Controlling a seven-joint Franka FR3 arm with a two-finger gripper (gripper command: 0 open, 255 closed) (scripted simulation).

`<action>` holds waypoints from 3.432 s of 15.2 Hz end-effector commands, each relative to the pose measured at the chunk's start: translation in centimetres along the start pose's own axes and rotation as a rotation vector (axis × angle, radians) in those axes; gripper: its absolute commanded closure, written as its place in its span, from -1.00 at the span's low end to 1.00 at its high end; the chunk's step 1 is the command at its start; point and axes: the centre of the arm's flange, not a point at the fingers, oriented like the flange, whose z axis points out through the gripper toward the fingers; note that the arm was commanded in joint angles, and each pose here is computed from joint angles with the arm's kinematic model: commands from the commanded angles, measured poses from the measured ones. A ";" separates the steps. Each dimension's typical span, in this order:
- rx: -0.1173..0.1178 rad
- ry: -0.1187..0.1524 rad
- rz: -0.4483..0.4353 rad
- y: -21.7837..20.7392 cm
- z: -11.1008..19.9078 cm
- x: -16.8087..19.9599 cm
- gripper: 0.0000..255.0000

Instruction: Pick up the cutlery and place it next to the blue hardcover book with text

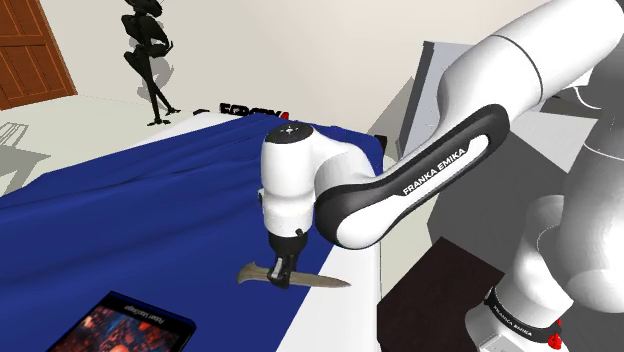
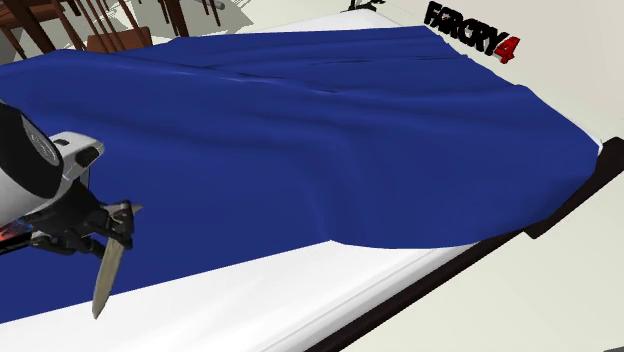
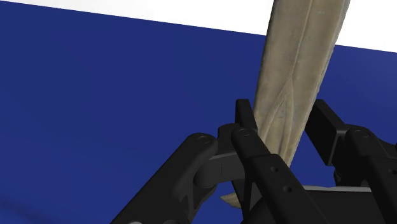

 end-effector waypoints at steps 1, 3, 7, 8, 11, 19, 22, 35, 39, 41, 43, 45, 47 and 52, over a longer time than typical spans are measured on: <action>0.000 -0.001 0.002 -2.5 0.1 0.3 1.00; 0.000 -0.001 0.002 -5.1 0.0 0.6 1.00; 0.000 -0.001 0.002 -10.4 -0.2 1.3 1.00; 0.000 -0.001 0.002 -11.7 -0.3 1.5 1.00; 0.000 -0.001 0.002 -15.6 -0.4 2.0 1.00; 0.000 -0.001 0.002 -16.5 3.2 2.1 1.00; 0.000 -0.001 0.002 -16.6 4.8 2.1 1.00; 0.000 -0.001 0.002 -16.8 9.2 2.1 1.00; 0.000 -0.001 0.002 -16.8 9.2 2.1 -1.00; 0.000 -0.001 0.002 -16.8 9.2 2.1 -1.00; 0.000 -0.001 0.002 -16.8 9.2 2.1 -1.00; 0.000 -0.001 0.002 -16.8 6.6 2.1 -1.00; 0.000 -0.001 0.002 -16.8 4.2 2.1 -1.00; 0.000 -0.001 0.002 -16.8 4.2 2.1 -1.00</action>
